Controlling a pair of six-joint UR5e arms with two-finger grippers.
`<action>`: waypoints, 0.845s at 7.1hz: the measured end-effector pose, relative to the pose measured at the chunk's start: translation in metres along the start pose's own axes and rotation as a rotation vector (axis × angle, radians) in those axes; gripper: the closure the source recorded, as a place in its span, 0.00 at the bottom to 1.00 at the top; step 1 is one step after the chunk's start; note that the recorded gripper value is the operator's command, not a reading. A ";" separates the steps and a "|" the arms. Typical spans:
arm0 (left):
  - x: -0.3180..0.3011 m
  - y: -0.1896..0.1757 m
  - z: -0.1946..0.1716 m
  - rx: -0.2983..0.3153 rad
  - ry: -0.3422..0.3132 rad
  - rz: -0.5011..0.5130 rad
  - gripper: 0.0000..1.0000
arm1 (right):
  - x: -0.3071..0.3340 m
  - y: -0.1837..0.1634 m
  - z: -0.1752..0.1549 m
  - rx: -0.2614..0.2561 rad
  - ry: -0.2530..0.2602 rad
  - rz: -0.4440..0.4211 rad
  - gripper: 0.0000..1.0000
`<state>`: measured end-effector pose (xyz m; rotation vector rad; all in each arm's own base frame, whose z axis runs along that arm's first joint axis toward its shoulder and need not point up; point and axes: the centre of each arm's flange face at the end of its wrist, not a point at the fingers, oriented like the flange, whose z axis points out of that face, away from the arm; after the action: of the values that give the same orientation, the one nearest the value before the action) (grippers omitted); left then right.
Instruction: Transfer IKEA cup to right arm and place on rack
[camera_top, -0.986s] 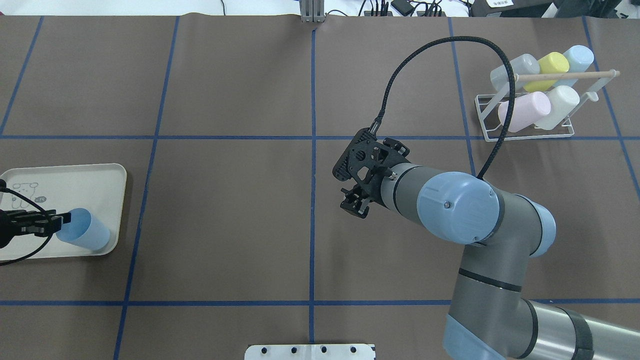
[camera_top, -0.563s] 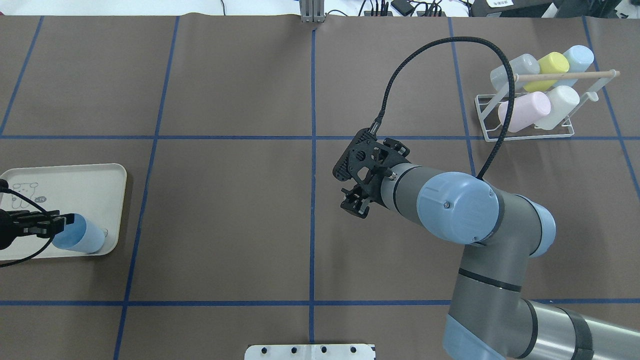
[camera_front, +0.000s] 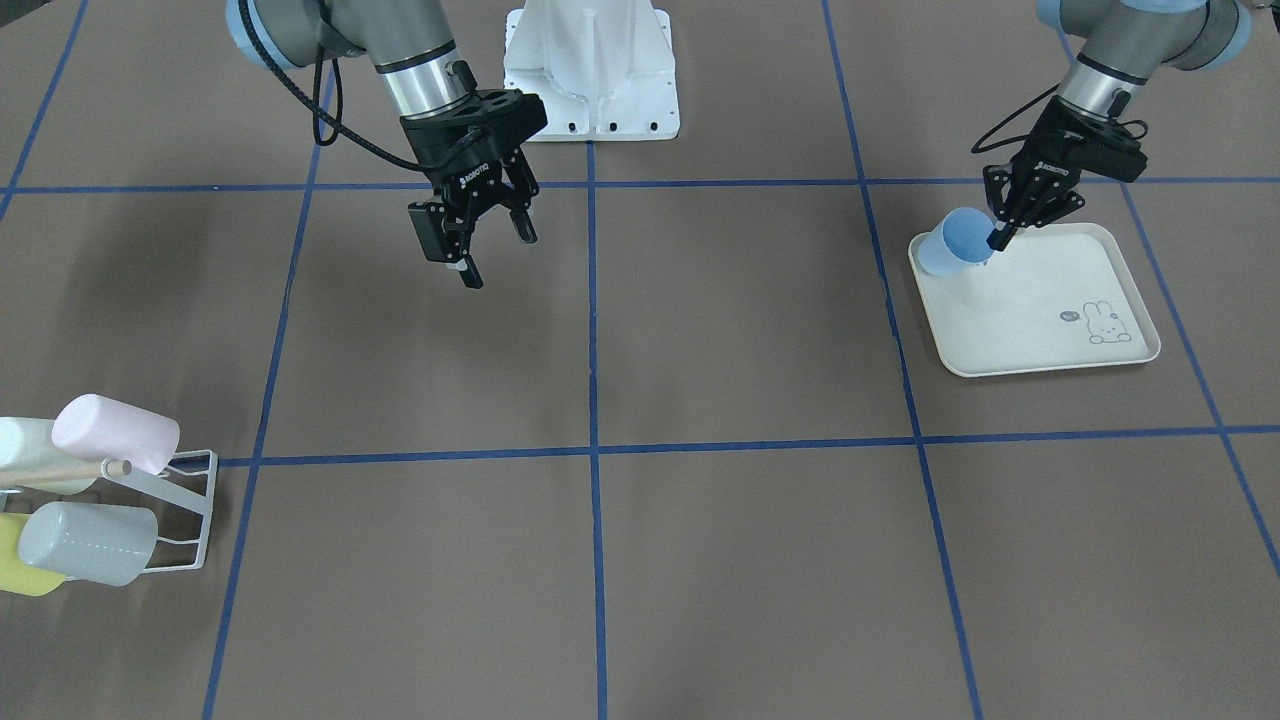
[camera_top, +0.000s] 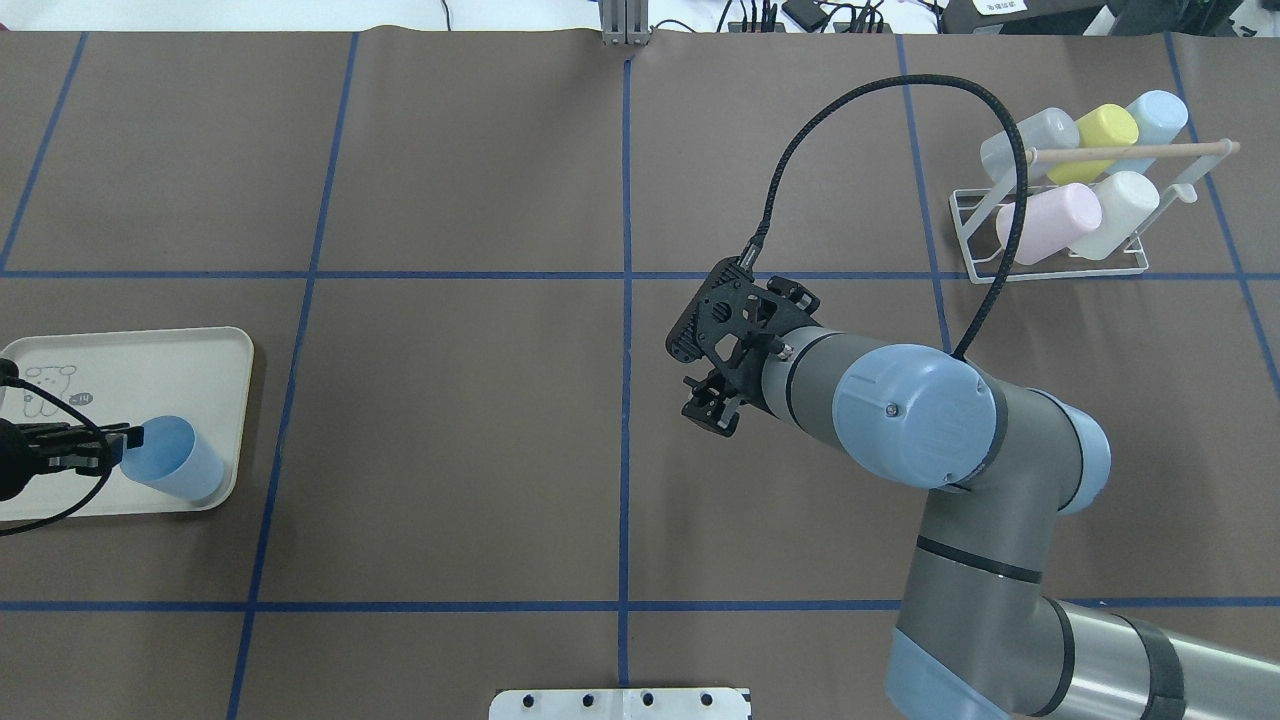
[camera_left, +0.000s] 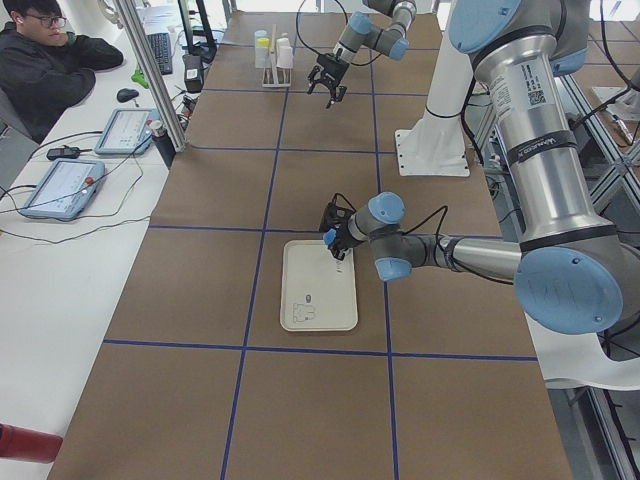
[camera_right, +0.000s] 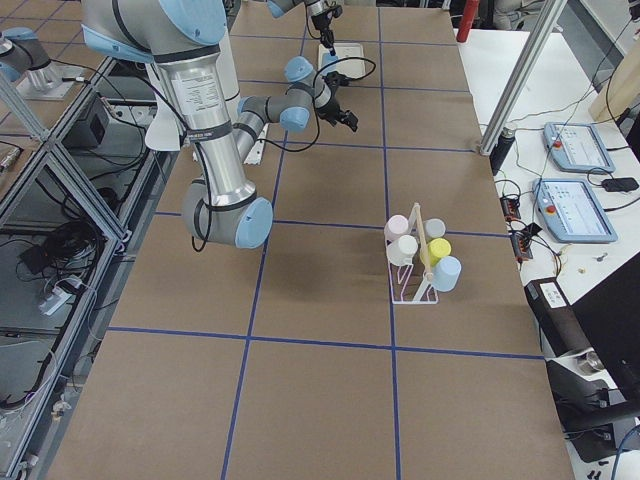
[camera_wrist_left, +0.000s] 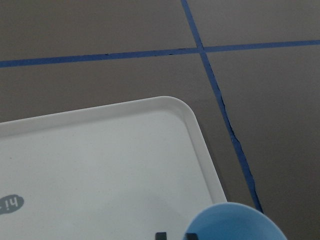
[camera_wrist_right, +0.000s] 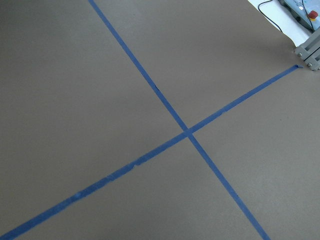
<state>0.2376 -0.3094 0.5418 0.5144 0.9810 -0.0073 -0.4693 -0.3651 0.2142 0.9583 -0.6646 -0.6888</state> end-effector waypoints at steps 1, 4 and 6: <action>0.000 0.000 0.000 -0.001 0.000 0.001 0.82 | 0.000 0.000 0.000 0.000 0.000 -0.001 0.01; 0.001 0.001 0.000 -0.003 0.002 0.004 0.80 | 0.000 0.000 0.000 0.000 0.002 -0.001 0.01; 0.001 0.001 0.000 -0.005 0.003 0.004 0.79 | 0.000 0.000 0.000 0.001 0.001 -0.001 0.01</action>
<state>0.2379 -0.3084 0.5413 0.5123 0.9831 -0.0001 -0.4693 -0.3653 0.2139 0.9598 -0.6631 -0.6888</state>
